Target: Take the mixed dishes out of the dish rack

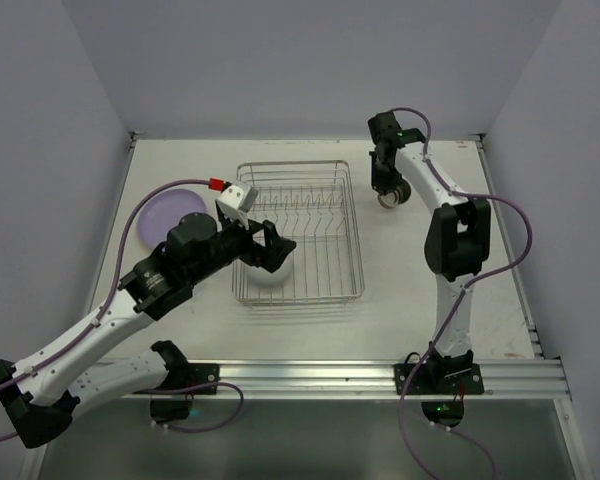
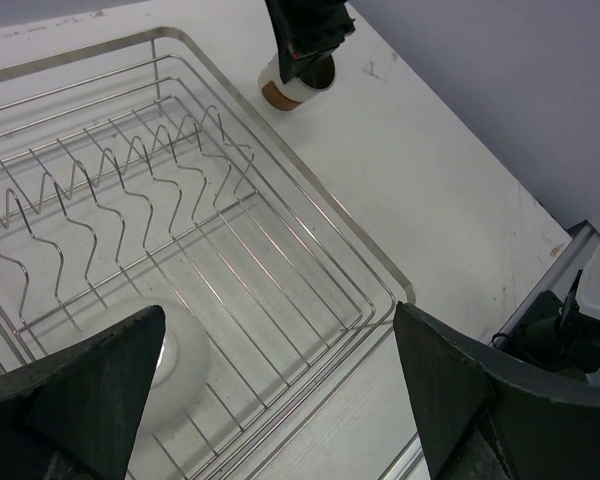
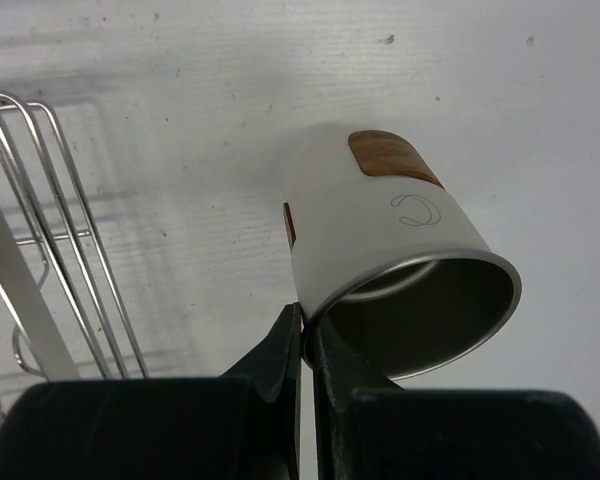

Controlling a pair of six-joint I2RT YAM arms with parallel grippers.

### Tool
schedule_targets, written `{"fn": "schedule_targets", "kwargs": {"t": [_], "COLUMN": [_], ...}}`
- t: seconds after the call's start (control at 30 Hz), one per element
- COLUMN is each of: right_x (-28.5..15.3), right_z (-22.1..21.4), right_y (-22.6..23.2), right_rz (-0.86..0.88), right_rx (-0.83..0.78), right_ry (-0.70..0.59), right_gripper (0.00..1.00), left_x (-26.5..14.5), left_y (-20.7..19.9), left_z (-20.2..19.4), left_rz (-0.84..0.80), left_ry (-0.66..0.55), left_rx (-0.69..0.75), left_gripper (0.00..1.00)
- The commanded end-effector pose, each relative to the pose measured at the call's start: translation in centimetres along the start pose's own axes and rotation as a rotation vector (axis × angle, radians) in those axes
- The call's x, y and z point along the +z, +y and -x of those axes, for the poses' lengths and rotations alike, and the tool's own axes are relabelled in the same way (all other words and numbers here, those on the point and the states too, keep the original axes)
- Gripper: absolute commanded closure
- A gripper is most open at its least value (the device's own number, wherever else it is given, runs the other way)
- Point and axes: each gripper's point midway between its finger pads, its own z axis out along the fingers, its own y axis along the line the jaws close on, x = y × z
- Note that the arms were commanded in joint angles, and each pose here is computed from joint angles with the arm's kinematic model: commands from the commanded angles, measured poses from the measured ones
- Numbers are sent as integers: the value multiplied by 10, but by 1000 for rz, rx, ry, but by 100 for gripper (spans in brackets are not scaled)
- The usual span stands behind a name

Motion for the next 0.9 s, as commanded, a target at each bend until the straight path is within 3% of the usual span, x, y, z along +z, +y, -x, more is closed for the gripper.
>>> {"fn": "schedule_targets", "kwargs": {"t": [0.0, 0.23, 0.33, 0.43, 0.87], "right_x": [-2, 14, 14, 14, -11], "right_z": [0, -11, -11, -11, 16], "right_y": [-3, 4, 3, 4, -3], "right_rz": [-15, 9, 3, 5, -21], "right_rx": [-65, -85, -85, -85, -47], "right_ry": [18, 71, 70, 70, -28], "right_gripper": [100, 98, 91, 77, 59], "left_x": [0, 3, 4, 3, 0], "left_y": [-1, -3, -2, -3, -5], "left_z": [14, 13, 12, 13, 17], "left_rz": [1, -10, -10, -13, -18], "left_ry": [-31, -26, -23, -24, -30], "left_rx": [25, 25, 28, 27, 28], "left_gripper": [0, 0, 0, 0, 0]}}
